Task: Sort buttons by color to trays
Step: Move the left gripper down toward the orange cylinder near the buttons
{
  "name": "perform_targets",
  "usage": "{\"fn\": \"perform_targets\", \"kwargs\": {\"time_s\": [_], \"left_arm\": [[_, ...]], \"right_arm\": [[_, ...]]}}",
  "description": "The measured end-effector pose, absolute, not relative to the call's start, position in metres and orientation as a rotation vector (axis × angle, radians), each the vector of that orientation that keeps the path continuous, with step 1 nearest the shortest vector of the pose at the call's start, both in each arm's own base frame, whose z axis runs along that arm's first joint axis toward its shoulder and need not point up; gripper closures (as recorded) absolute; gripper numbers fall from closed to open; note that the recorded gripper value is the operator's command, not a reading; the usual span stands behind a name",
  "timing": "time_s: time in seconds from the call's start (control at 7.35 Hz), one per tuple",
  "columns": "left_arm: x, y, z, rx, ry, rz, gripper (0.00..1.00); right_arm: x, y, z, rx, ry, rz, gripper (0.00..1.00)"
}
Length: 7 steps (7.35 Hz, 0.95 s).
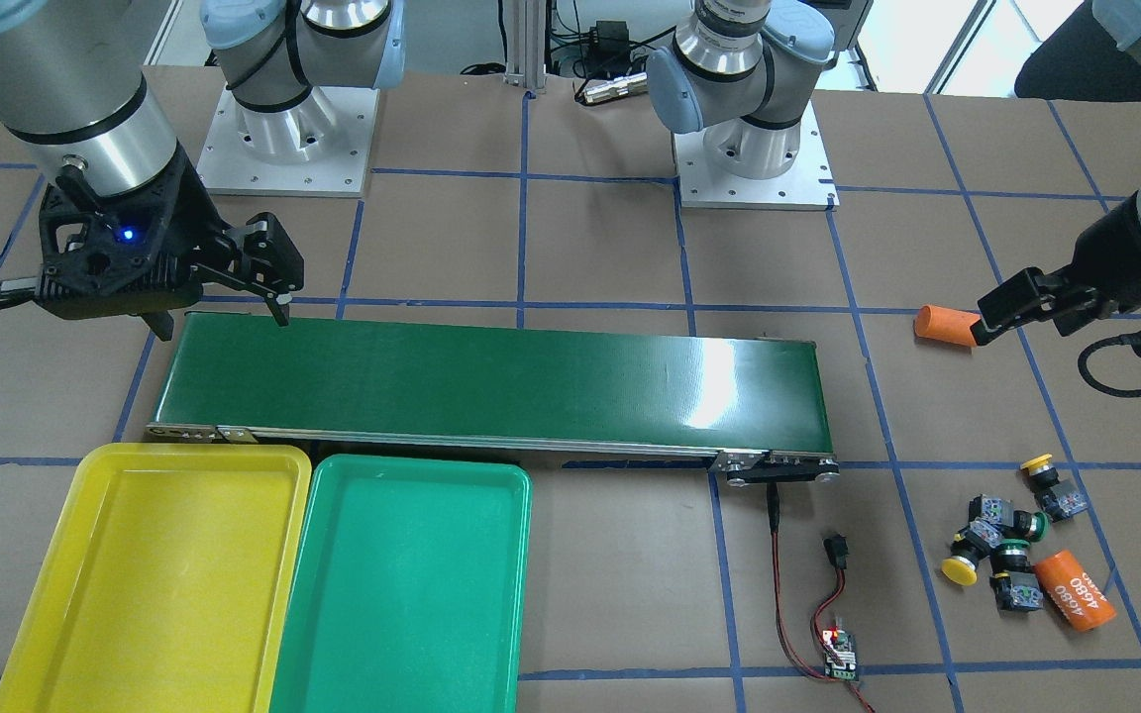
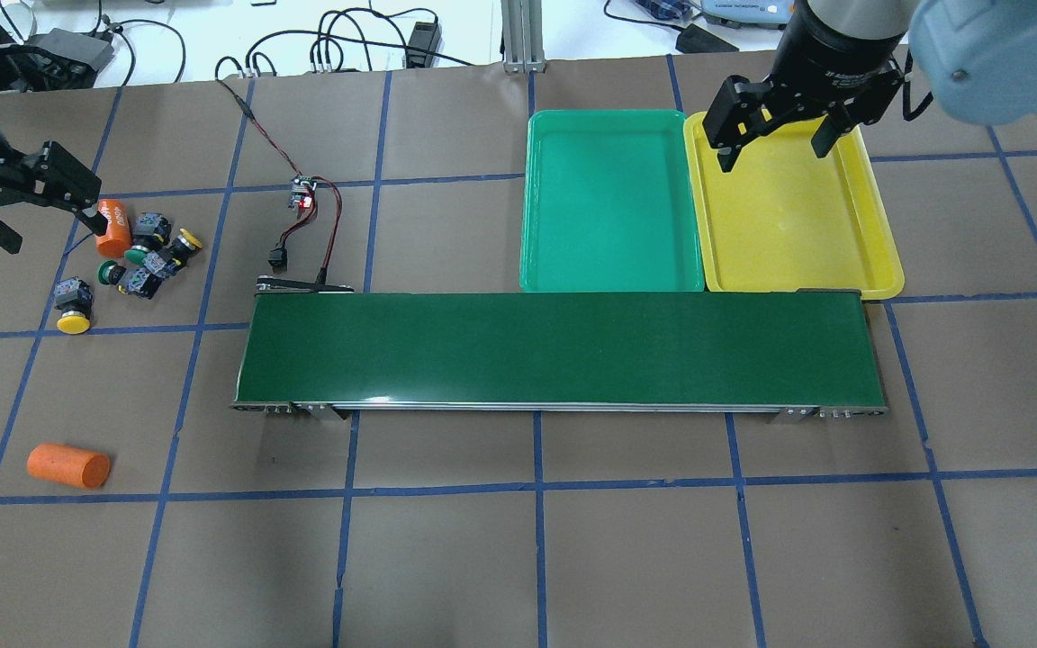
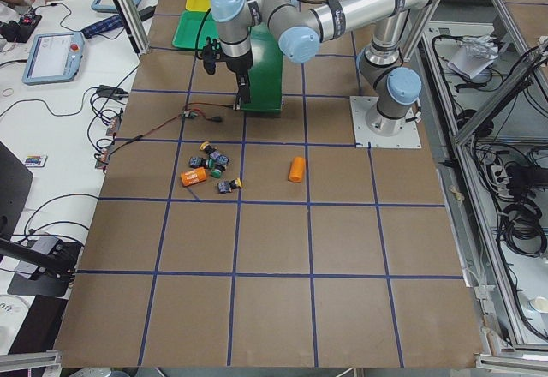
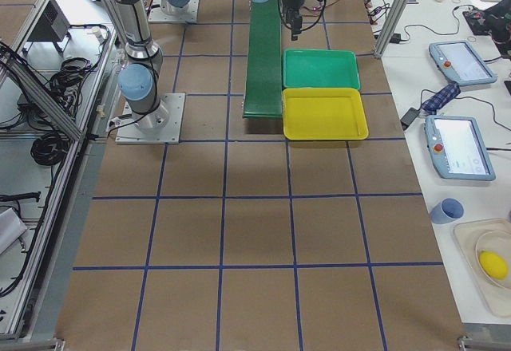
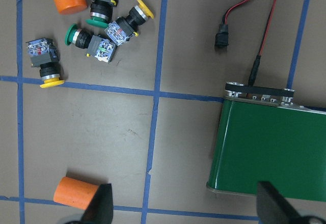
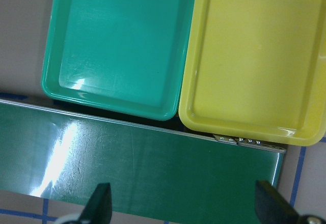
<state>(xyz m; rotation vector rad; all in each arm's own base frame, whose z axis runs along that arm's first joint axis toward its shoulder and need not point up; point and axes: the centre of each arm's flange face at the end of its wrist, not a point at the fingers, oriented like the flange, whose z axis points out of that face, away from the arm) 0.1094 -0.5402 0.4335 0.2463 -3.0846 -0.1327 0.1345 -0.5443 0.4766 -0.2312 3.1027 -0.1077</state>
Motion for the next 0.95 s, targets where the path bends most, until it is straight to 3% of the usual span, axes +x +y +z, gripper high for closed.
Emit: {"fn": "perform_targets", "kwargs": {"time_s": [0.95], "left_arm": [[0.125, -0.539, 0.425, 0.372, -3.064, -0.162, 0.00]], "right_arm": [[0.134, -0.545, 0.476, -0.231, 3.103, -0.107, 0.00]]}}
